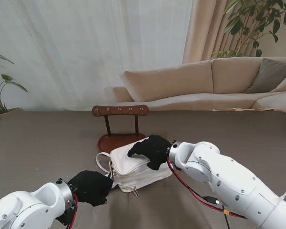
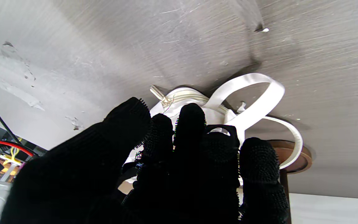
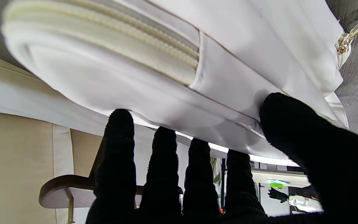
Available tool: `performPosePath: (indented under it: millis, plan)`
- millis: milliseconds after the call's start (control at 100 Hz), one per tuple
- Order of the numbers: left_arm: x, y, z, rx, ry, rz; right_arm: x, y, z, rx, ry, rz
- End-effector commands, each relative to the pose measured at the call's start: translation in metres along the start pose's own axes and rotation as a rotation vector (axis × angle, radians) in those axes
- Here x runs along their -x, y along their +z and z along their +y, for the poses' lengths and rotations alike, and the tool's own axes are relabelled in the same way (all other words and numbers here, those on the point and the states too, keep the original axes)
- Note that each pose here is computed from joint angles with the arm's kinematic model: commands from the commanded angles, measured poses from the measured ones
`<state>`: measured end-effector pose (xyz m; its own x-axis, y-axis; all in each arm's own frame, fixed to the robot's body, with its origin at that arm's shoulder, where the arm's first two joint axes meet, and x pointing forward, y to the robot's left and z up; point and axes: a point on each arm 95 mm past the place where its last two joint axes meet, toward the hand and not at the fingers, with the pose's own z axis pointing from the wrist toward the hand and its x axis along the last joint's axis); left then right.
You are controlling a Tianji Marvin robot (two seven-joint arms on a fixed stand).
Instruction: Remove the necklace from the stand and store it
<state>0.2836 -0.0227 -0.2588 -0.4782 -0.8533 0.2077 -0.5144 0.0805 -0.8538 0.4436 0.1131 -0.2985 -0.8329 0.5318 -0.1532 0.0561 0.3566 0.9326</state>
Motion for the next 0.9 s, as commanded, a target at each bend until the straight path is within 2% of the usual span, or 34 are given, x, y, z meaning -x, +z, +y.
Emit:
performPosePath:
  millis: [0, 290, 600, 720, 890]
  plan:
    - [-0.009, 0.000, -0.003, 0.019, 0.005, 0.033, 0.000, -0.005, -0.041, -0.129, 0.022, -0.015]
    - [-0.025, 0.009, -0.012, 0.025, 0.022, 0.110, -0.001, -0.003, -0.041, -0.133, 0.032, -0.016]
    - [-0.035, 0.015, -0.016, 0.020, 0.013, 0.158, -0.001, -0.002, -0.044, -0.138, 0.044, -0.017]
    - [-0.035, 0.014, -0.016, 0.030, 0.024, 0.147, 0.000, -0.002, -0.044, -0.139, 0.046, -0.016]
    - [-0.030, 0.007, -0.015, 0.042, 0.033, 0.082, 0.001, -0.003, -0.044, -0.132, 0.049, -0.012]
